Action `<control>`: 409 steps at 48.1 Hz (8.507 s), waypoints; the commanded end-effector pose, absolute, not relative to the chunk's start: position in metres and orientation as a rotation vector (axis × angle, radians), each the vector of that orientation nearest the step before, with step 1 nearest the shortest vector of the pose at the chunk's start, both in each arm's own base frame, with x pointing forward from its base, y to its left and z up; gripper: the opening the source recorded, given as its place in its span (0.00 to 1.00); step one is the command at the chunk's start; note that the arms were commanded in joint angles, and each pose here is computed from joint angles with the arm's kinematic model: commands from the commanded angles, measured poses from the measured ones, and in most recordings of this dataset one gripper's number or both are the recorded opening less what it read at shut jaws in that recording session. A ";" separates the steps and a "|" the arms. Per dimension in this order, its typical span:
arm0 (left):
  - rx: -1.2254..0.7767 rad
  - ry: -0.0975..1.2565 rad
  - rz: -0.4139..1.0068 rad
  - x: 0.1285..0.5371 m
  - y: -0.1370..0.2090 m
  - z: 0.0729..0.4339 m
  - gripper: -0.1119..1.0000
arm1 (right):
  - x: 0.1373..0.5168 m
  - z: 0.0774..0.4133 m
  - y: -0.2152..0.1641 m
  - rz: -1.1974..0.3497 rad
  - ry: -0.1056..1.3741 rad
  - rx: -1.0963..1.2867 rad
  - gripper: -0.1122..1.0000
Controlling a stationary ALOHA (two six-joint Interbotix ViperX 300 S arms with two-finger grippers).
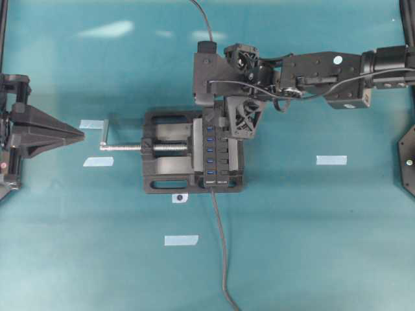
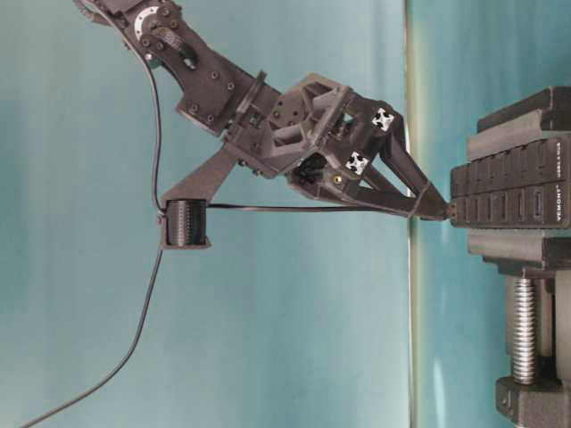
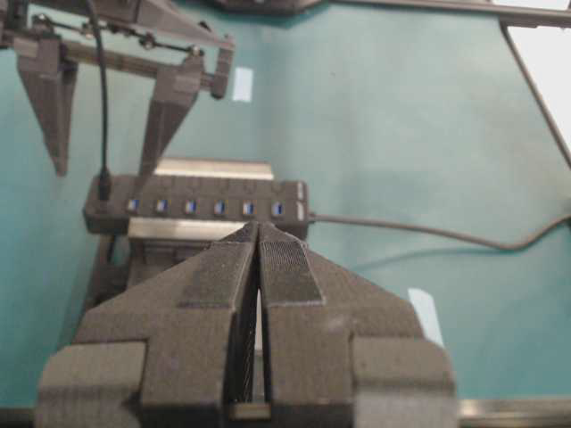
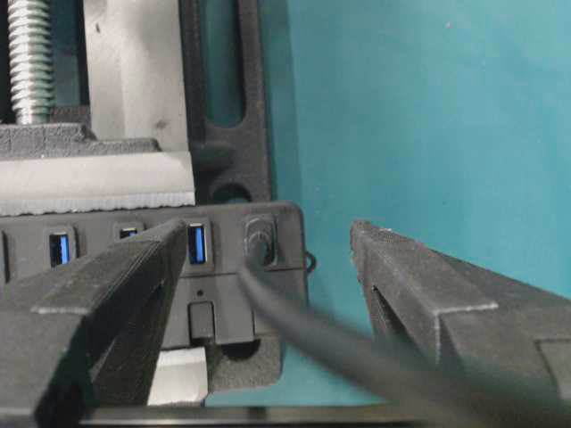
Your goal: Insert the USB into the front port of the fixed hub.
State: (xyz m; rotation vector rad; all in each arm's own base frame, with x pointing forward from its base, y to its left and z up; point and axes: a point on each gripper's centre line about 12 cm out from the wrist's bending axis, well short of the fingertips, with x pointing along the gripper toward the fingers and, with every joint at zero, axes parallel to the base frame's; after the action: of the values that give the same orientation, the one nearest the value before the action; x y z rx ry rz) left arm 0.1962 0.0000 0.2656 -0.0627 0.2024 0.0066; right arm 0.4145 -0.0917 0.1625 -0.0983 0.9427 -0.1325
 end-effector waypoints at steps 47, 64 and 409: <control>-0.063 0.190 0.005 0.198 0.000 0.271 0.10 | 0.417 0.175 -0.087 -0.147 0.914 -0.061 0.19; -0.063 0.187 0.006 0.198 0.000 0.271 0.10 | 0.416 0.183 -0.086 -0.149 0.895 -0.061 0.19; -0.065 0.175 0.001 0.193 -0.001 0.269 0.10 | 0.419 0.203 0.022 -0.007 0.965 0.084 0.61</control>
State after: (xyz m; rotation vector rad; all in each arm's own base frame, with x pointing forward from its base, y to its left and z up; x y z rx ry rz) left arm 0.1924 -0.0003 0.2640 -0.0641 0.1948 0.0049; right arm 0.4163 0.0239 0.1759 0.0704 1.0337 -0.0021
